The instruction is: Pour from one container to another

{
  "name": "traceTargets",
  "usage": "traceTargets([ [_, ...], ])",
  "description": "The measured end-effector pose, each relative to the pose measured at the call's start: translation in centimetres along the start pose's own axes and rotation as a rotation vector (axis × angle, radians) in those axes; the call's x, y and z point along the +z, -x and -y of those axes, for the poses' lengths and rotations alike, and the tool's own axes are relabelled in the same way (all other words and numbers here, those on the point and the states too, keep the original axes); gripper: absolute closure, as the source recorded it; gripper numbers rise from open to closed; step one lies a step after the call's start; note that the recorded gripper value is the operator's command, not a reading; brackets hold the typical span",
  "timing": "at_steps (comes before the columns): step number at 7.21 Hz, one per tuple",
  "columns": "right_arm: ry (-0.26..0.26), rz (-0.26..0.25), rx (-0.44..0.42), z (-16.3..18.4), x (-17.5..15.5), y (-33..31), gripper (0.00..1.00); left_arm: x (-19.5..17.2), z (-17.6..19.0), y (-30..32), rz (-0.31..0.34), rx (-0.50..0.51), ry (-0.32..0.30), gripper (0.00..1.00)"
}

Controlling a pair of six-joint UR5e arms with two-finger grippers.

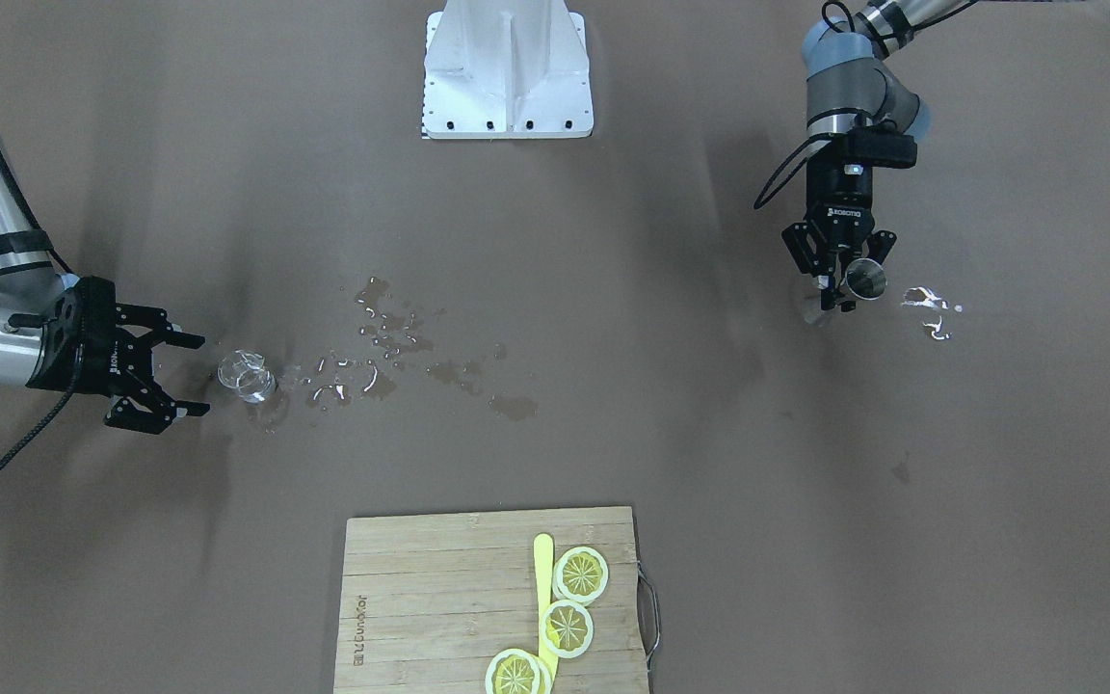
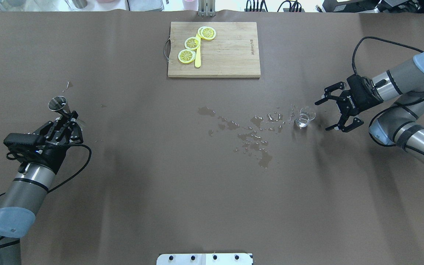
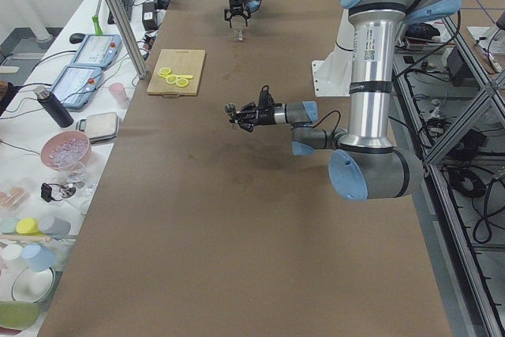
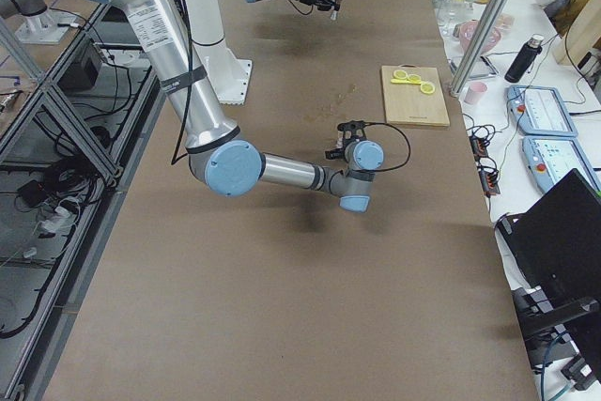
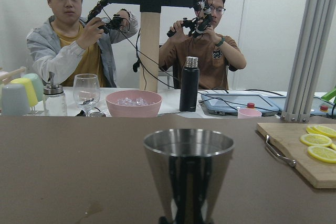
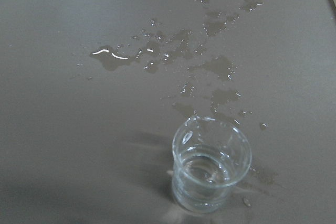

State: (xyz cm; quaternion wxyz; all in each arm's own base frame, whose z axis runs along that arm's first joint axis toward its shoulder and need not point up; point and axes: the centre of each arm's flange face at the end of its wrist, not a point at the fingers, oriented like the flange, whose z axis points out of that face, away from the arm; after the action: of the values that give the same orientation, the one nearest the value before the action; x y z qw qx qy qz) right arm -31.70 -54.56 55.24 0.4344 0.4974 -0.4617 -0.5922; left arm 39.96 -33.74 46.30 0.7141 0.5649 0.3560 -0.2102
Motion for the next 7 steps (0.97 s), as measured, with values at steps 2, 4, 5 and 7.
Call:
traceTargets([
  [2, -0.018, -0.005, 0.002, -0.5, -0.2, 0.6, 0.01, 0.8, -0.1, -7.5, -0.099, 0.062, 0.021, 1.0],
  [4, -0.027, -0.006, 0.014, -1.3, -0.2, 0.9, 0.01, 0.8, 0.0, -15.4, -0.22, 0.169, 0.046, 1.0],
  [5, -0.03, -0.007, 0.02, -1.4, 0.0, 0.7, 0.01, 0.7, -0.1, -18.5, -0.277, 0.204, 0.063, 1.0],
  [7, -0.034, -0.007, 0.019, -1.1, 0.2, 0.3, 0.01, 0.7, 0.0, -21.8, -0.36, 0.255, 0.091, 1.0],
])
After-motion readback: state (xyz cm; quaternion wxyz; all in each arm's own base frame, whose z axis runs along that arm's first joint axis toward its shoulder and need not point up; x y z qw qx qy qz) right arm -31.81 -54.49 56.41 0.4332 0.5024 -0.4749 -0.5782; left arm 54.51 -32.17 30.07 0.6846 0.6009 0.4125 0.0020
